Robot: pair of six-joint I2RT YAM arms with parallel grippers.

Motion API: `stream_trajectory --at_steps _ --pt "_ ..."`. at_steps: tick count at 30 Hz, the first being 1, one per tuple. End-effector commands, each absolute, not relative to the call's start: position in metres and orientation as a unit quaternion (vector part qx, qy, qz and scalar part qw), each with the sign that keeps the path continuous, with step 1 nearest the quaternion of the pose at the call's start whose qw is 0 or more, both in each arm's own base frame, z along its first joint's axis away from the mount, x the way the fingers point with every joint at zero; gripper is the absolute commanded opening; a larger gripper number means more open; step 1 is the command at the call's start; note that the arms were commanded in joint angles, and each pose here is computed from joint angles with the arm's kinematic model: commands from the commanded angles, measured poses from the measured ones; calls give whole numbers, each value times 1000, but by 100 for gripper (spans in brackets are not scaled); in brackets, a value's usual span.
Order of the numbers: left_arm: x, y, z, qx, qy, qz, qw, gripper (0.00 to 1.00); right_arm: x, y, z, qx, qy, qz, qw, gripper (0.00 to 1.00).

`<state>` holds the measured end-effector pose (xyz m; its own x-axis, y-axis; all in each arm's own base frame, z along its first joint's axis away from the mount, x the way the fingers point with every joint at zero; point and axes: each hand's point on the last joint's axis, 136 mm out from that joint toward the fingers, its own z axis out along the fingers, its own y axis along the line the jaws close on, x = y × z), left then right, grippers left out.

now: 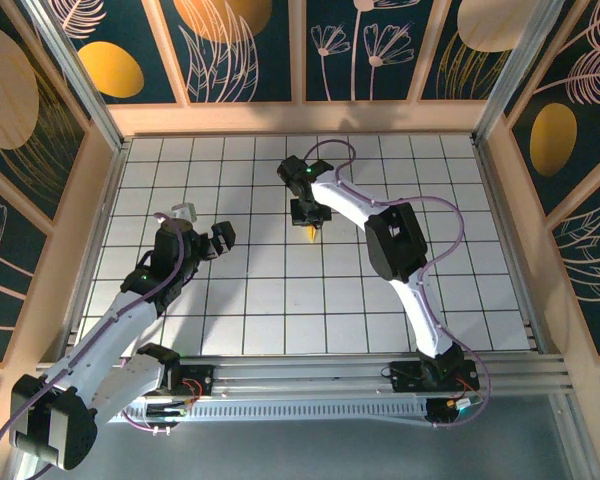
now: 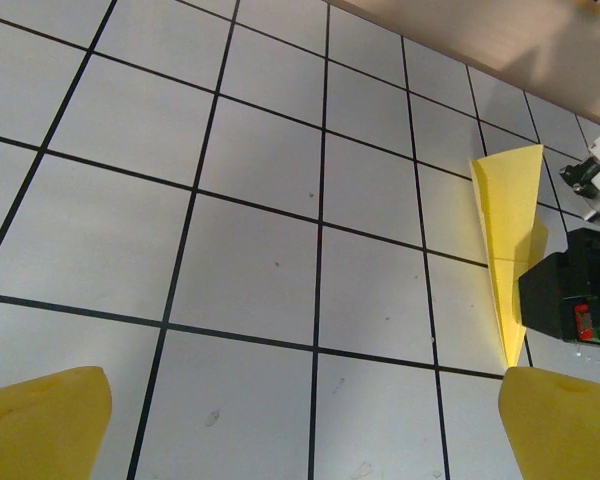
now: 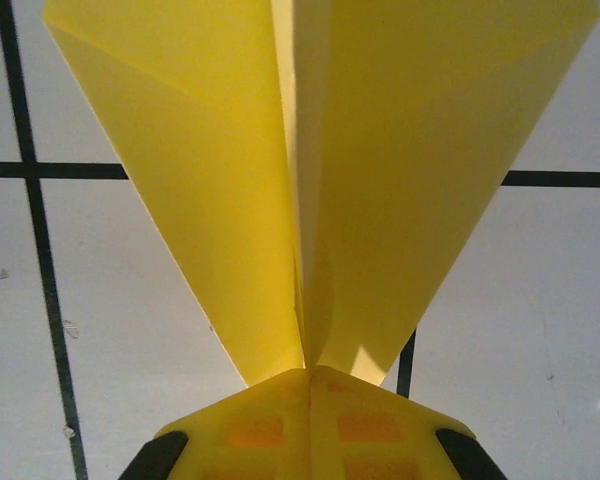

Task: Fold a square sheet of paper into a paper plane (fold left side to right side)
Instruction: Place the paper plane at the center of the table.

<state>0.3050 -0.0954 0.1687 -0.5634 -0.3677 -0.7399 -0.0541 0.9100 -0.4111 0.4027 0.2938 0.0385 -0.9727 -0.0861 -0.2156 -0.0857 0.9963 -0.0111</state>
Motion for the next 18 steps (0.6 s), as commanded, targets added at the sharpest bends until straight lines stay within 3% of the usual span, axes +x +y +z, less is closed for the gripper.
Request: stream_trajectory --at_steps 1,18 --pt "308 -95 176 -128 864 -177 453 99 403 290 40 -35 995 -5 97 8" --pt "308 -95 176 -128 865 -178 452 99 403 293 44 -39 994 3 98 26"
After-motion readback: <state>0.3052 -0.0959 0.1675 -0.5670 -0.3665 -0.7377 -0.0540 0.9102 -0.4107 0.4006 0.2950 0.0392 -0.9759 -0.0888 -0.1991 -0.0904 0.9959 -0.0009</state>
